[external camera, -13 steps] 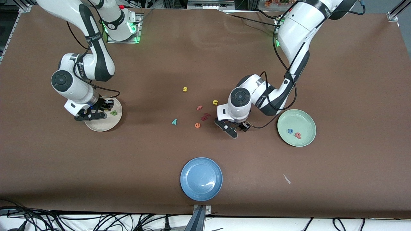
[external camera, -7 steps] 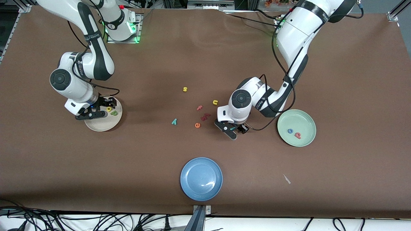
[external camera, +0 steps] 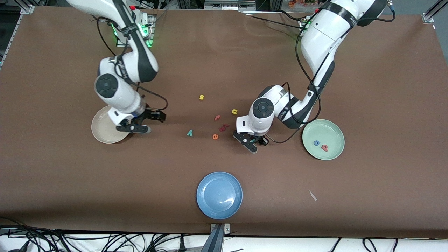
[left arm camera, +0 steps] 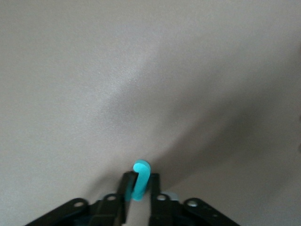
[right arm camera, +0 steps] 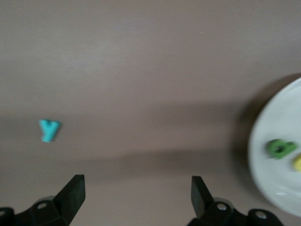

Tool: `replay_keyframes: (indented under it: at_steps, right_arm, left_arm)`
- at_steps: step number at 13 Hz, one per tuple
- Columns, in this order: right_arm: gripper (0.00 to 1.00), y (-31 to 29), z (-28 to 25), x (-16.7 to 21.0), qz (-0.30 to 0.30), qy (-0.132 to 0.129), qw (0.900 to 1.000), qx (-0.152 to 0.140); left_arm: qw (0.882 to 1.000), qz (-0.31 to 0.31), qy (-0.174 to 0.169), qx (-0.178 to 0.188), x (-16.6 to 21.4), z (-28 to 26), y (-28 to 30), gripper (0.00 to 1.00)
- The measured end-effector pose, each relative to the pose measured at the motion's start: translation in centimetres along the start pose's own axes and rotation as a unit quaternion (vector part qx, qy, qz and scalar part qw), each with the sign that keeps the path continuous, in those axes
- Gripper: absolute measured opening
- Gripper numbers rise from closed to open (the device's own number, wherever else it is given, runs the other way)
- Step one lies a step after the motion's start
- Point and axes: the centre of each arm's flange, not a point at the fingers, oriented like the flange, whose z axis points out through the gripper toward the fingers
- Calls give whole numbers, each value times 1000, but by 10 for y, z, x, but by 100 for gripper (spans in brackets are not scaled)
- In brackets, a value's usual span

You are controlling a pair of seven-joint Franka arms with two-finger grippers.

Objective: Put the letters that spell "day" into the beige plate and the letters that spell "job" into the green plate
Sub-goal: 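Grasp the cyan j with the left gripper while the right gripper grasps y, then place the cyan j on the green plate while the right gripper lifts y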

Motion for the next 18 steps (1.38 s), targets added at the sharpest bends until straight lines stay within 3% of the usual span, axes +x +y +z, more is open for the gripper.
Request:
replay_keyframes:
  at_steps: [1, 4, 9, 13, 18]
  right_arm:
    - [100, -17, 3, 2, 16, 2, 1000, 3]
    - [100, -61, 16, 9, 51, 6, 999, 10]
    - [100, -122, 49, 17, 86, 12, 996, 11]
    - [99, -120, 84, 21, 92, 1, 996, -5]
    - [85, -116, 98, 20, 94, -7, 995, -14]
  left_arm:
    - [1000, -1, 2, 1, 1, -3, -2, 7]
    - [1000, -14, -14, 7, -1, -20, -21, 7]
    - [994, -11, -104, 12, -34, -62, -83, 7]
    - [987, -25, -159, -1, -72, -59, -129, 7]
    - [983, 0, -180, -40, -136, -41, -218, 7]
